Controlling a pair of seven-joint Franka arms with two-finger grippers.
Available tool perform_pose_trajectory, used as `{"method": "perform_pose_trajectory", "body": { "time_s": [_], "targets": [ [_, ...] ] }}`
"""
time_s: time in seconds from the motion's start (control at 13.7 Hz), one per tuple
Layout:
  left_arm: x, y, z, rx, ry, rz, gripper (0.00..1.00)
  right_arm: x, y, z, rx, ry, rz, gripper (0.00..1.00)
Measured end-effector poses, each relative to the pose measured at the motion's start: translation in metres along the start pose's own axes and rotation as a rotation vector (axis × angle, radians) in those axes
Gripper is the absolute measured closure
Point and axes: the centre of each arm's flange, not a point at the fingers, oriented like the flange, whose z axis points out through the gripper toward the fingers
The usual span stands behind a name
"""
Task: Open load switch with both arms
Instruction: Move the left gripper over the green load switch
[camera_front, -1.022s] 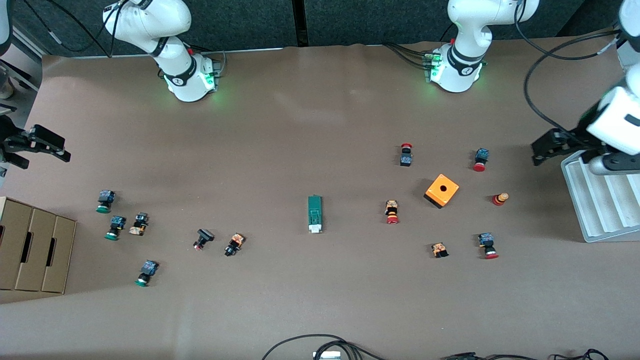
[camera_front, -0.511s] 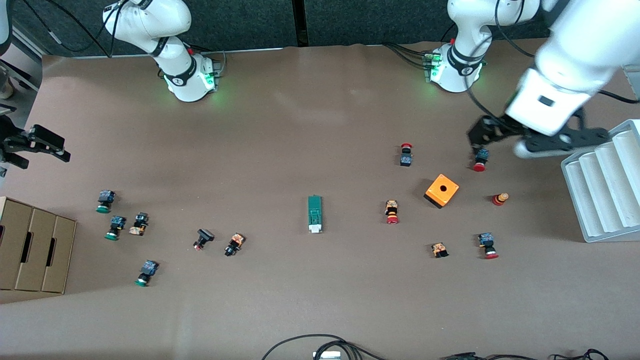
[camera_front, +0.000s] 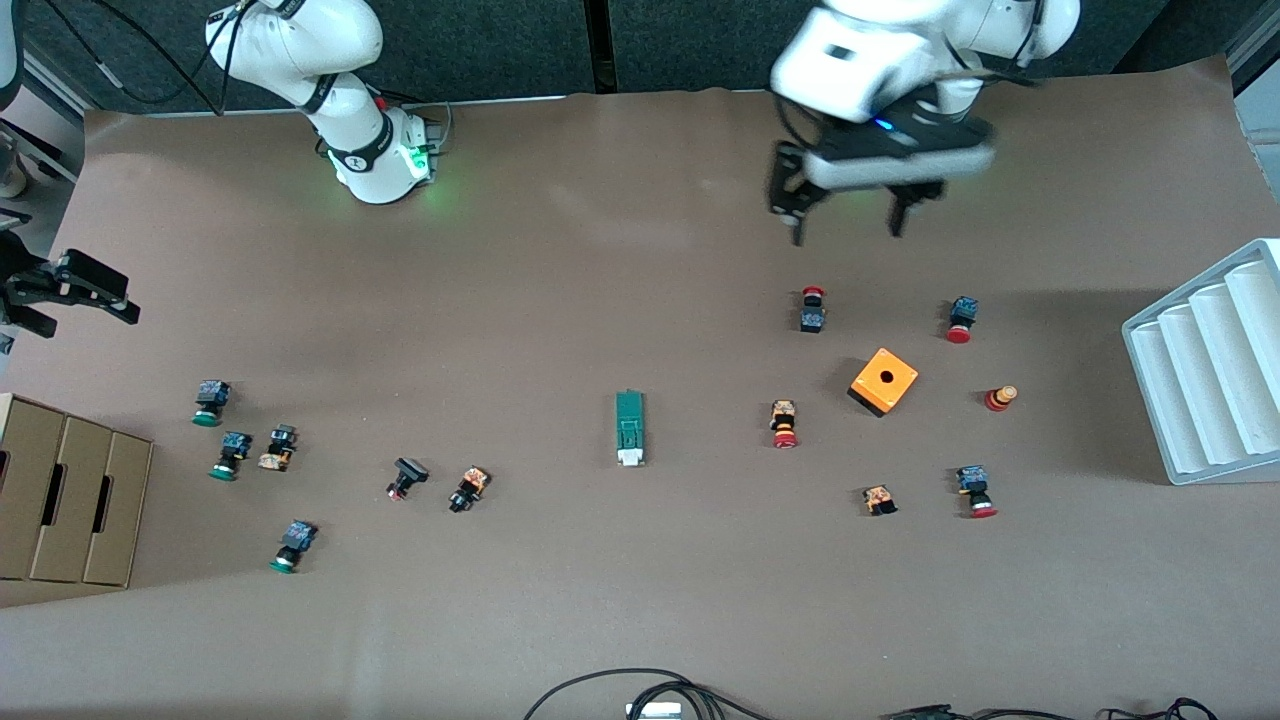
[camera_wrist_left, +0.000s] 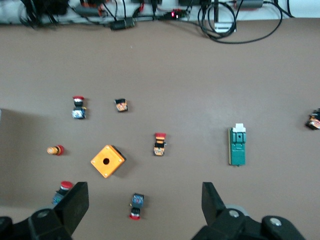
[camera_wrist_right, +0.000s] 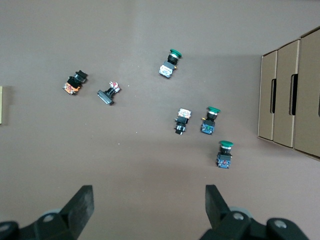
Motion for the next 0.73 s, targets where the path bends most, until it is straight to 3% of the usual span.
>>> {"method": "perform_pose_trajectory", "body": {
  "time_s": [0.37, 0.73],
  "targets": [
    [-0.081, 0.096, 0.002, 0.097, 0.155, -0.005, 0.00, 0.000, 0.001, 0.000, 0.000, 0.000, 0.001, 0.00],
    [-0.158, 0.170, 0.024, 0.111, 0.271, -0.116, 0.00, 0.000, 0.001, 0.000, 0.000, 0.001, 0.001, 0.00]
  ]
}}
